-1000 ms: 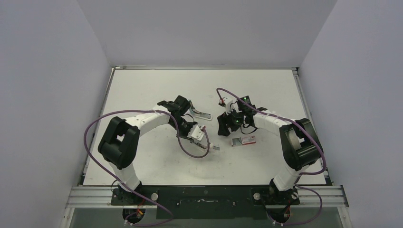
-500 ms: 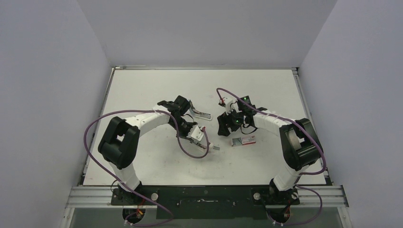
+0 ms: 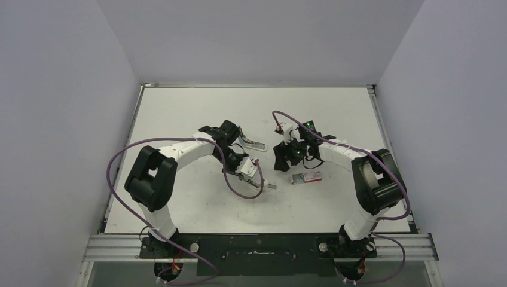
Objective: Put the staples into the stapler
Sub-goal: Install the staple into the stapler.
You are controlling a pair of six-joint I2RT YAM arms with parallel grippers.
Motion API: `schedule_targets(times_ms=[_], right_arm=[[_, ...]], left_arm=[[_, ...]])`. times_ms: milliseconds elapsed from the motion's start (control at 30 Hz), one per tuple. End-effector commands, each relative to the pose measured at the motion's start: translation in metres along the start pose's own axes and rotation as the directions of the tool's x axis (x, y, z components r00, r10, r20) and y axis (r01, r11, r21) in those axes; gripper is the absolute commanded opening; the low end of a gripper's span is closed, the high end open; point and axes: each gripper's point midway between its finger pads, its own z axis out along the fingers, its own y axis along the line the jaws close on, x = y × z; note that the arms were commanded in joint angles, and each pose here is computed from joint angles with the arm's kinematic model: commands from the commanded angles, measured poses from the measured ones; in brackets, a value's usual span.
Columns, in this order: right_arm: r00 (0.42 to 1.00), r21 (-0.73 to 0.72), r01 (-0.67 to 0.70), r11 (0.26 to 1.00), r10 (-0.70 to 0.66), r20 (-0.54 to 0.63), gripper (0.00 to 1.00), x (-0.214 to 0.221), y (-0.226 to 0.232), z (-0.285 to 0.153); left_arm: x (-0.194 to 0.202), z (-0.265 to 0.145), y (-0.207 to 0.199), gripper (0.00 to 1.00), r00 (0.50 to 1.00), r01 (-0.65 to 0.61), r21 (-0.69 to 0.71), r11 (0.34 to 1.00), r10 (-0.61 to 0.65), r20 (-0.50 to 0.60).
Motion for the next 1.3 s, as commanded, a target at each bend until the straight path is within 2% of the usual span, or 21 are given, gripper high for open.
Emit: schedule_targets(times_ms=[0, 1267], right_arm=[[0.998, -0.012, 0.036, 0.999, -0.035, 0.052, 0.72, -0.0220, -0.0014, -0.0021], [0.998, -0.013, 0.035, 0.999, -0.034, 0.051, 0.72, -0.0217, -0.0021, -0.0024]], left_arm=[[-0.0056, -0.0046, 0.0077, 0.00, 1.000, -0.019, -0.007, 1.000, 0.019, 0.010], [-0.0112, 0.0003, 0.0050, 0.00, 1.000, -0.027, 0.011, 1.000, 0.027, -0.007]])
